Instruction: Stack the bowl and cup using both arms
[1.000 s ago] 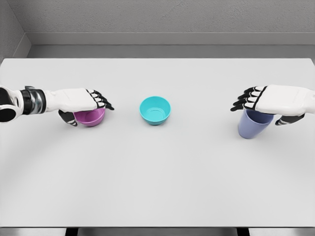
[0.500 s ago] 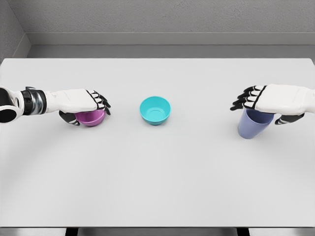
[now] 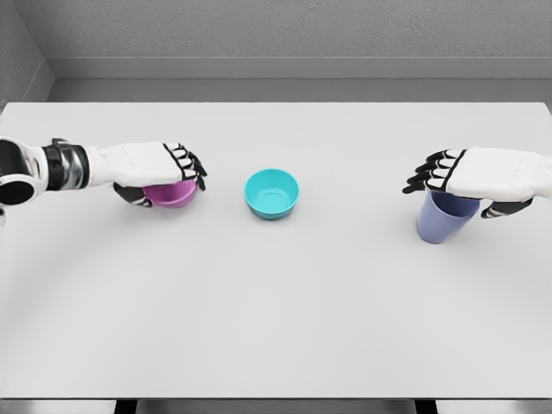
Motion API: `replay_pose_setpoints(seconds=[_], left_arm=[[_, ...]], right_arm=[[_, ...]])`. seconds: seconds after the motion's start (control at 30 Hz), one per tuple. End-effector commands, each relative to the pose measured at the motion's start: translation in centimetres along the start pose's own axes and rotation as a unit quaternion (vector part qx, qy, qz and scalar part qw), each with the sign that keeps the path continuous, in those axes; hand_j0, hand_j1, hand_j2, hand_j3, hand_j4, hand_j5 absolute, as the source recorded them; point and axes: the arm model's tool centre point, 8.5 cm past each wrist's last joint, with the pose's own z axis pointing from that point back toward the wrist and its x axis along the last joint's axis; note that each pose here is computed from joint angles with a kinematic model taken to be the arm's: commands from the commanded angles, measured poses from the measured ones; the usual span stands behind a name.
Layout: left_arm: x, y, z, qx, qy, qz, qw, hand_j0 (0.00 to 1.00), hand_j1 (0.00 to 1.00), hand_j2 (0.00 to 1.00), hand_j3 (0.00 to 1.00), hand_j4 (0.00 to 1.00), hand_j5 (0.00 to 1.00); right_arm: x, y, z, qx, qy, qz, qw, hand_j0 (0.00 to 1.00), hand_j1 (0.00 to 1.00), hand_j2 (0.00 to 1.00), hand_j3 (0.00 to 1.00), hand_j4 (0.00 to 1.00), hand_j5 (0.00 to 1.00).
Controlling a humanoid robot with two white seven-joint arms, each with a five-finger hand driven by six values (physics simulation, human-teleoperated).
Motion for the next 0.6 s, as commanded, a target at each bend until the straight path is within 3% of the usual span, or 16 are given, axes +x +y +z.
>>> replay_pose_setpoints(seconds=[0.0,0.17,0.27,0.43,0.57], left_arm=[[1.4,1.4,-0.6,0.018,-0.018,-0.013,0.9996,0.65,0.65,0.65,0.65,0.65,0.65],[2.2,5.5,-2.2,0.057,-0.036,-0.037,0.9971,0.65,0.65,0.65,0.65,0.65,0.65],[3.7,7.3,-4.2,0.056,-0.061,-0.057,0.9949,0.65,0.65,0.65,0.65,0.65,0.65],[4.7,9.1,-5.3,0.072,-0.076,-0.067,0.9923,0.65,0.65,0.65,0.65,0.65,0.65],[4.8,9.0,-7.4,0.062,-0.082,-0.054,0.9932,0.65,0.65,0.65,0.65,0.65,0.65]], right_arm=[[0.0,0.0,0.1,-0.001,0.001,-0.002,1.0,1.0,1.0,1.0,1.0,1.0,1.0],[0.0,0.0,0.0,0.0,0.0,-0.002,1.0,1.0,1.0,1.0,1.0,1.0,1.0],[0.0,0.0,0.0,-0.001,-0.001,-0.003,1.0,1.0,1.0,1.0,1.0,1.0,1.0],[0.0,0.0,0.0,-0.001,0.0,-0.002,1.0,1.0,1.0,1.0,1.0,1.0,1.0],[0.0,0.0,0.0,0.0,0.0,-0.002,1.0,1.0,1.0,1.0,1.0,1.0,1.0]])
